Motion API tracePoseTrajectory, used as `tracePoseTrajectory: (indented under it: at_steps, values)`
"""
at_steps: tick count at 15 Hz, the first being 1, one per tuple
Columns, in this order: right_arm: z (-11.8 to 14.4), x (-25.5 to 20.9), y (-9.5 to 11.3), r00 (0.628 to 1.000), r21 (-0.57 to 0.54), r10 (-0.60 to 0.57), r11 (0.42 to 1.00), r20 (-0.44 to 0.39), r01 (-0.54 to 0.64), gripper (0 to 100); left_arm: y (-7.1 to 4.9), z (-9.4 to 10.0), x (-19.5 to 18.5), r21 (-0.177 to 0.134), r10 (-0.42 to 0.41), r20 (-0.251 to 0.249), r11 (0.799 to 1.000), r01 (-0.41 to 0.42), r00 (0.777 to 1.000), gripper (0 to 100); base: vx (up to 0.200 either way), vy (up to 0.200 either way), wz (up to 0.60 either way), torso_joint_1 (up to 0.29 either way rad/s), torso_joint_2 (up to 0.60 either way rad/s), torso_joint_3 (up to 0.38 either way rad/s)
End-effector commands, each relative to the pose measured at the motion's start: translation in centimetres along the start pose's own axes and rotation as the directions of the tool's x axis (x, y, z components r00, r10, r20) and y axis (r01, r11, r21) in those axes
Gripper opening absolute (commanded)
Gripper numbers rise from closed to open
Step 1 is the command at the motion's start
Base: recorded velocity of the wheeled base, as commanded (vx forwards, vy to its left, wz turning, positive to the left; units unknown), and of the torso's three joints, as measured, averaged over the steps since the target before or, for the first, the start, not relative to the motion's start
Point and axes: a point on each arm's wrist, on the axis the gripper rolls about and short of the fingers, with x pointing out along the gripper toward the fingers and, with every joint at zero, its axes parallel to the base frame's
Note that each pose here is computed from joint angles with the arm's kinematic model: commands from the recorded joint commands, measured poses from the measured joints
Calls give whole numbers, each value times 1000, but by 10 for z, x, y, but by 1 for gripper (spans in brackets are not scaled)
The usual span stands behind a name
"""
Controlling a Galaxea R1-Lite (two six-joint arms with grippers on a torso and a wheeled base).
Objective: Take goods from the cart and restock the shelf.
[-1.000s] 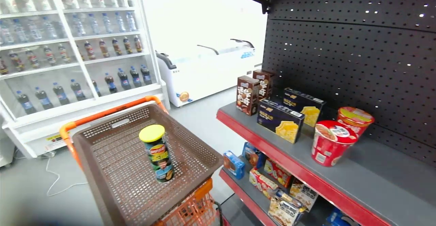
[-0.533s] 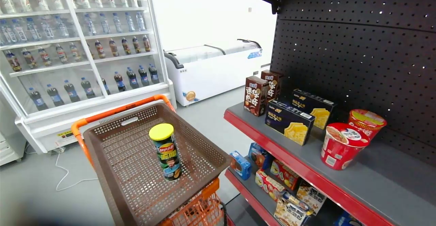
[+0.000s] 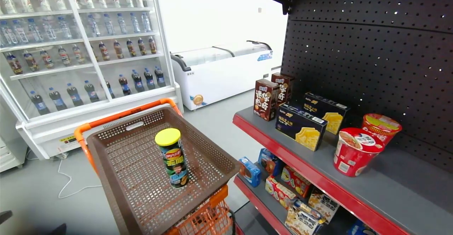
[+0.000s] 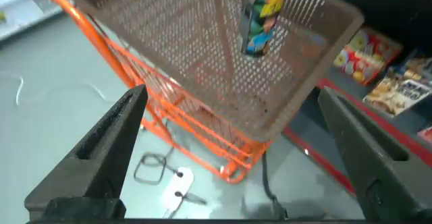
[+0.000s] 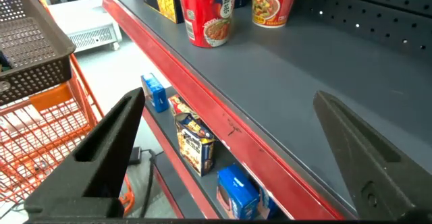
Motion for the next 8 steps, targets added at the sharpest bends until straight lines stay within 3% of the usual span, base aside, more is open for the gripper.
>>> tracePoseTrajectory:
  at_steps: [1,2,4,6,8]
  values:
    - [0,0,0,1000,0,0,1000,0,0,100,5,2,42,-16,18,-206,1000,-22,978,100,0,0,0,0,0,0]
    - [0,0,0,1000,0,0,1000,0,0,100,6,3,54,-18,23,-234,999,-28,972,100,0,0,0,0,0,0]
    - [0,0,0,1000,0,0,1000,0,0,100,13,10,96,-22,42,-235,999,-49,971,100,0,0,0,0,0,0]
    - [0,0,0,1000,0,0,1000,0,0,100,17,21,142,-4,33,-104,999,-33,994,100,0,0,0,0,0,0]
    - [0,0,0,1000,0,0,1000,0,0,100,17,17,173,42,20,-40,999,-18,999,100,0,0,0,0,0,0]
